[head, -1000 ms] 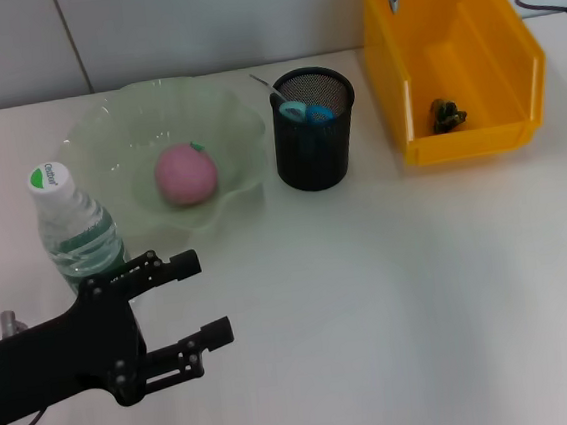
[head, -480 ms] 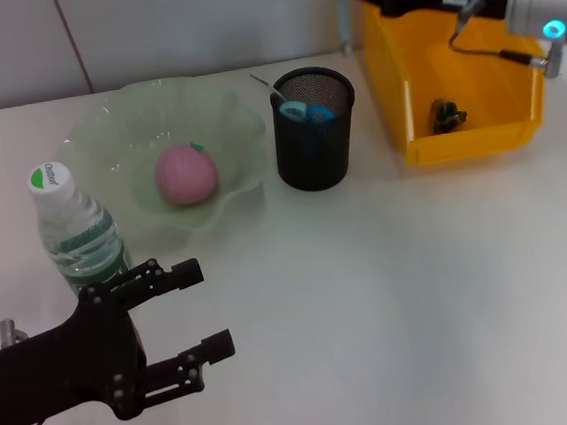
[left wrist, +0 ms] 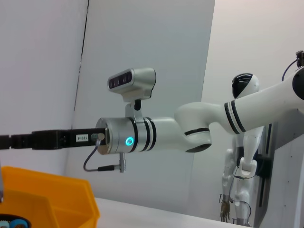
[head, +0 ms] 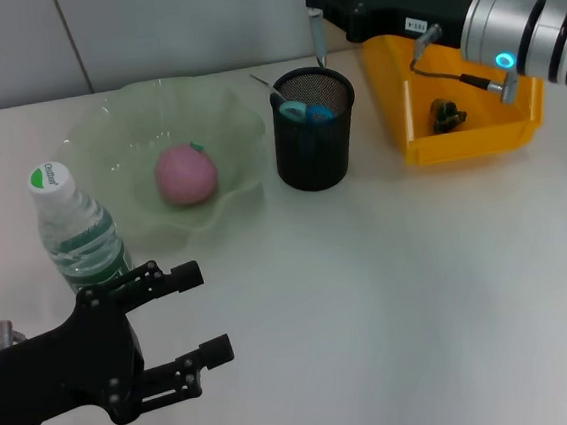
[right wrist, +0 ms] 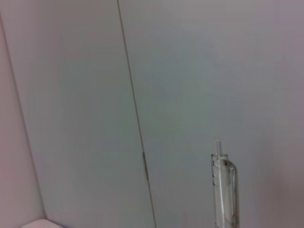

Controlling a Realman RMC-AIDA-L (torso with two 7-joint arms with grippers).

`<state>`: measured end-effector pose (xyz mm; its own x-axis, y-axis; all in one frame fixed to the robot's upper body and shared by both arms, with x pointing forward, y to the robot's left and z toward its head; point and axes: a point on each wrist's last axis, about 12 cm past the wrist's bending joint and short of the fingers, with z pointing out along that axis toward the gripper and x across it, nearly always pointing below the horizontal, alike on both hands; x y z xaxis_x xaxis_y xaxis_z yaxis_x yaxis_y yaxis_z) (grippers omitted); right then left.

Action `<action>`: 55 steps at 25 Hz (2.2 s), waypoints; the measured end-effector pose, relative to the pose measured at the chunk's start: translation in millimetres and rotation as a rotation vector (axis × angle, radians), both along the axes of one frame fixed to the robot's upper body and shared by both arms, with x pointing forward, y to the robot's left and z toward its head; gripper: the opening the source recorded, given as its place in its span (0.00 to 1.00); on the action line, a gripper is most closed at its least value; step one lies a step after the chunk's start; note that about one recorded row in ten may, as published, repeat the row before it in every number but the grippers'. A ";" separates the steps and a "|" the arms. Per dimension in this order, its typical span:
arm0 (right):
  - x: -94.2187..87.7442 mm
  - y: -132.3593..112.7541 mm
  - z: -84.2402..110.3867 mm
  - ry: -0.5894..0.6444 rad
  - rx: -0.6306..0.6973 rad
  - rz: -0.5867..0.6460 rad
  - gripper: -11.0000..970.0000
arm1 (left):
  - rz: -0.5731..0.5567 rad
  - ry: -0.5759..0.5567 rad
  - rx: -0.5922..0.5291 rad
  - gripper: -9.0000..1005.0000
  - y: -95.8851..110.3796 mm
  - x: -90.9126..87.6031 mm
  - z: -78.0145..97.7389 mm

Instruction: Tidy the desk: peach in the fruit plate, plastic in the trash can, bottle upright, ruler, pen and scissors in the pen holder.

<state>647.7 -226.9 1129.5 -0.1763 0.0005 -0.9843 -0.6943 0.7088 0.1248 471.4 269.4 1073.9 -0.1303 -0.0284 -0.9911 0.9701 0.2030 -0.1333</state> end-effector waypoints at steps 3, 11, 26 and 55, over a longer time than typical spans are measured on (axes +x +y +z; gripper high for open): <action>-0.1 4.0 -7.2 0.012 -0.016 -0.008 0.12 | -0.002 -0.001 -0.001 0.78 -0.3 0.4 0.3; -3.2 8.7 -17.0 0.034 -0.030 -0.002 0.13 | -0.002 0.009 -0.008 0.78 0.5 -1.6 0.1; -4.4 16.9 -27.3 0.060 -0.057 0.000 0.15 | 0.001 0.040 -0.029 0.78 3.8 -13.3 -4.9; -48.4 -10.5 -19.4 0.085 0.169 0.164 0.78 | -0.012 0.047 -0.038 0.78 1.5 -15.1 -6.6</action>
